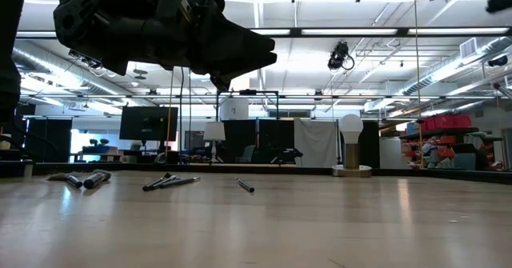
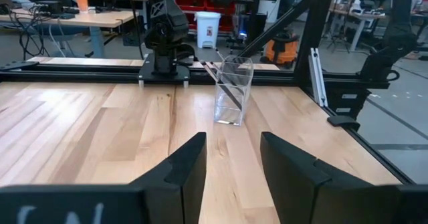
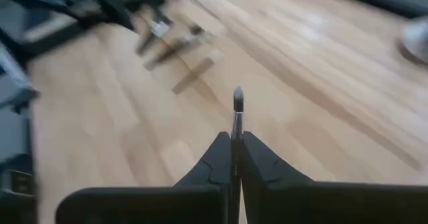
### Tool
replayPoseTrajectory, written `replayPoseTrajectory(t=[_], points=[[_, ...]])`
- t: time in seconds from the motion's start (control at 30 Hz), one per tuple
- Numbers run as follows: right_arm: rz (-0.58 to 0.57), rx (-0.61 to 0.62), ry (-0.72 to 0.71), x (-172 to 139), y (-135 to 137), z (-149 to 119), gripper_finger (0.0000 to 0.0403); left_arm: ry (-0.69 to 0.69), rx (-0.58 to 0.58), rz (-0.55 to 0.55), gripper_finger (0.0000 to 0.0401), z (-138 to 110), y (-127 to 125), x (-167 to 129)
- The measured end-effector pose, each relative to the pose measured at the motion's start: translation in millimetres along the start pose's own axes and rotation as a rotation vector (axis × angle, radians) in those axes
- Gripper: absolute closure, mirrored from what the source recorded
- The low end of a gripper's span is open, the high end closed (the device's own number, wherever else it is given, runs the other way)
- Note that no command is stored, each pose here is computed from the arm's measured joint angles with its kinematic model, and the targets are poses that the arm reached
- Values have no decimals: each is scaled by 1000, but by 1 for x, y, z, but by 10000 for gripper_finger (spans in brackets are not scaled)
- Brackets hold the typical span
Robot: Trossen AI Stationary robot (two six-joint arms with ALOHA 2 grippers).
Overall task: Put items in baskets/containers
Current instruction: Put the black eyeshadow brush into the transparent organizer
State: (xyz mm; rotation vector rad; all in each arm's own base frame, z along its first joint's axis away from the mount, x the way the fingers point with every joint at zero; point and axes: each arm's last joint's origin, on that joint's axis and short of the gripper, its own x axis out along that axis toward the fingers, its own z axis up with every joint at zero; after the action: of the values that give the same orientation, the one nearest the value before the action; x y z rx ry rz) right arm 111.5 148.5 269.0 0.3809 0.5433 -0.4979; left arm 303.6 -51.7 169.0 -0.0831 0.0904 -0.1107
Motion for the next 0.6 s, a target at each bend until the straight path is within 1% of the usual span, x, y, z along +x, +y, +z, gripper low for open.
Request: replayPoseTrajectory(t=[0.1,0.2,0.4,0.53,0.6], points=[[-69,30,70,0,-6,-5,396,0,0,0,252,0,0,0],[-124,37,134,3,-2,-14,396,0,0,0,252,0,0,0],[-210,34,172,12,10,-41,396,0,0,0,252,0,0,0],[-261,40,158,16,14,-57,393,0,0,0,252,0,0,0],[-273,51,153,16,16,-63,385,0,0,0,252,0,0,0]])
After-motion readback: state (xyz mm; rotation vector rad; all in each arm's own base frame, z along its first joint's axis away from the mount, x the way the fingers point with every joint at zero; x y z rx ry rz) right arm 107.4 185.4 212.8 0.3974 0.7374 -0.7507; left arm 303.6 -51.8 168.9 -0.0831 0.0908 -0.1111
